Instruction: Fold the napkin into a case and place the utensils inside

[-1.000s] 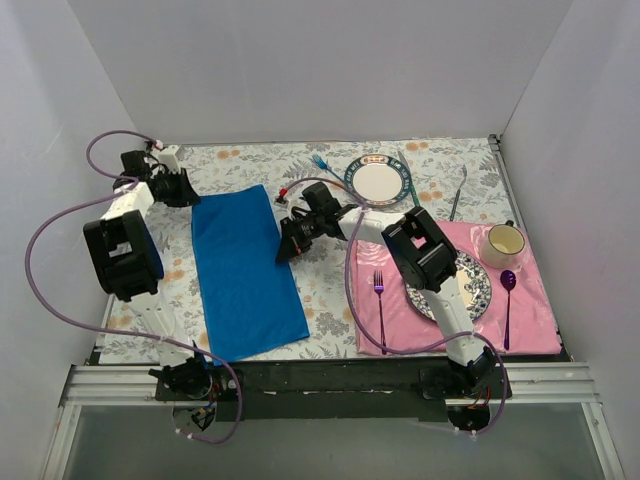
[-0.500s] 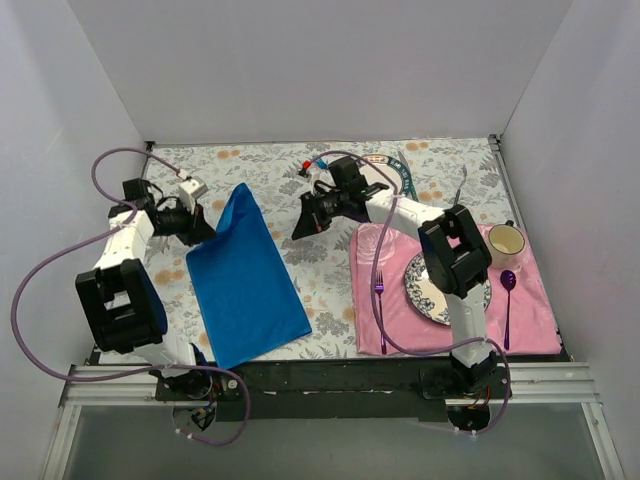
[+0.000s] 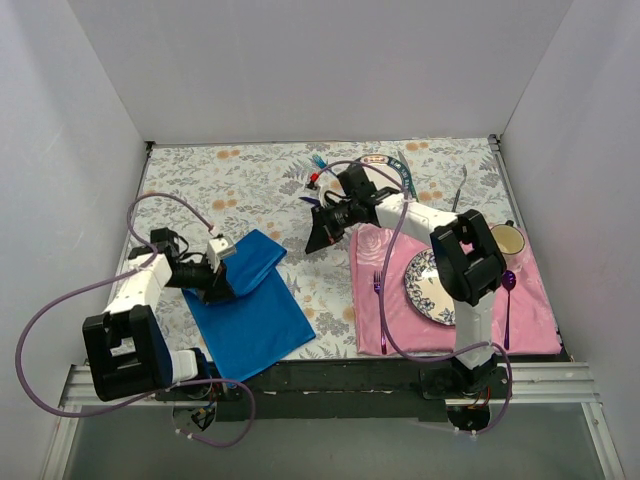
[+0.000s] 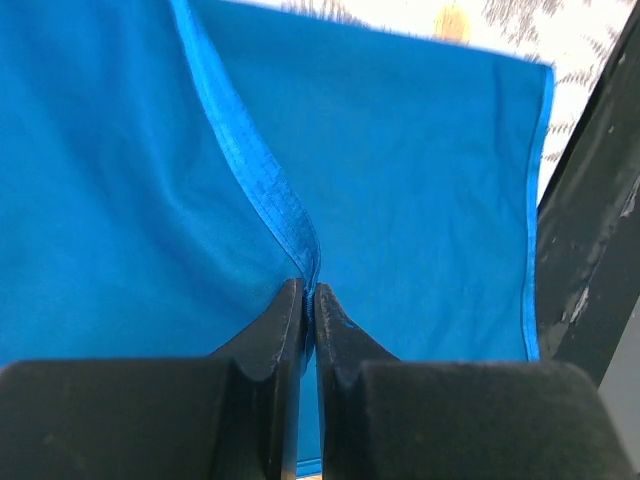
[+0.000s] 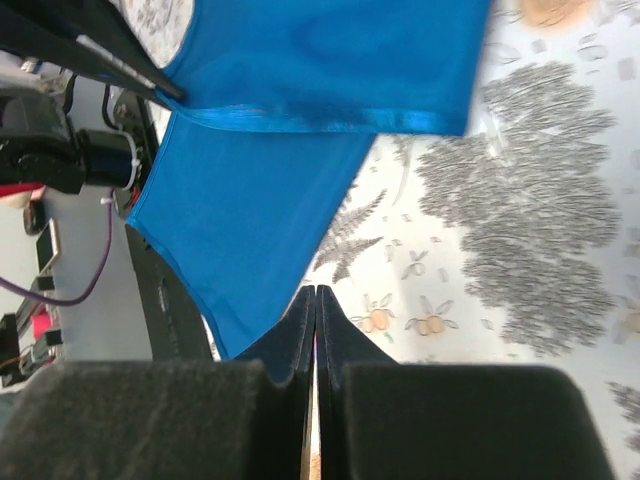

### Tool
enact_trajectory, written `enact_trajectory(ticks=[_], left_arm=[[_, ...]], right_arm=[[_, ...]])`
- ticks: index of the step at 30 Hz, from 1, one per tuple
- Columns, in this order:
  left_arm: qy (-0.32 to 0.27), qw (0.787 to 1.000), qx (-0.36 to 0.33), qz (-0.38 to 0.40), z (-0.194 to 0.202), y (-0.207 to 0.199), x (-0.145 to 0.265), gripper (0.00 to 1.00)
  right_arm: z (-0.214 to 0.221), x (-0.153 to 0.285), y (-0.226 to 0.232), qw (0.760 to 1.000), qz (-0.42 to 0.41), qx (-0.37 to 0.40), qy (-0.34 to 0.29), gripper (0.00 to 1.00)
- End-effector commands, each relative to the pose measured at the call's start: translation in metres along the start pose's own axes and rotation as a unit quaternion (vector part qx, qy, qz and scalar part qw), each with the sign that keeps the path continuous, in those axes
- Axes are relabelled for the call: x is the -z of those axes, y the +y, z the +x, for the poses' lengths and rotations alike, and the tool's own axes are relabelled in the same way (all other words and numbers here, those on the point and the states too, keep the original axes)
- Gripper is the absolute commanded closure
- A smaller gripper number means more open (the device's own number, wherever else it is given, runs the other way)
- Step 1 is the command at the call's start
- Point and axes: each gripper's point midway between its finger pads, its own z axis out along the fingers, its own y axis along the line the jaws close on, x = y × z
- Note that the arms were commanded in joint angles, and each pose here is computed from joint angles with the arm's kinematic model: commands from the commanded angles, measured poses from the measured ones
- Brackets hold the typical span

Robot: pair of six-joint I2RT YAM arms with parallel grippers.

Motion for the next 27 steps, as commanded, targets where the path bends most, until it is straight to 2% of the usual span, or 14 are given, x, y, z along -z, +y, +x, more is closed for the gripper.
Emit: enact_trajectory(ticks=[1,5,9,12,16,17,21,25,27], left_arm=[[0.041,0.999,0.014,-0.030,0.031,0.005,-0.011,1.00],[0.068,0.996,0.047,-0.045,0.051,0.015,-0.020,1.00],[0.072,0.992,0.074,-0.068,0.053,0.035,-0.026,1.00],[0.084,0.987,0.111,-0.085,0.052,0.054,-0.030,1.00],[0.091,0.974,0.172,-0.117,0.052,0.081,-0.035,1.00],[0.095,0.970,0.189,-0.121,0.055,0.088,-0.039,1.00],[0.088,0.947,0.271,-0.149,0.046,0.119,-0.046,1.00],[0.056,0.937,0.303,-0.166,0.022,0.150,-0.051,1.00],[0.044,0.939,0.301,-0.162,0.008,0.163,-0.051,1.00]], right_arm=[[0.019,-0.010,0.040,0.999,-0.043,0.020,0.026,0.99],[0.034,-0.021,0.052,0.997,-0.067,0.015,0.047,0.99],[0.054,-0.037,0.067,0.995,-0.079,0.012,0.067,0.99],[0.062,-0.046,0.052,0.996,-0.060,0.001,0.072,0.99],[0.027,-0.047,0.008,0.999,-0.017,-0.010,0.039,0.99],[0.002,-0.044,0.003,1.000,-0.008,0.009,0.017,0.99],[-0.049,-0.025,-0.016,0.999,0.005,0.044,-0.018,0.99],[-0.057,-0.019,-0.019,0.998,0.002,0.054,-0.015,0.99],[-0.046,-0.020,-0.017,0.999,-0.008,0.041,-0.006,0.99]])
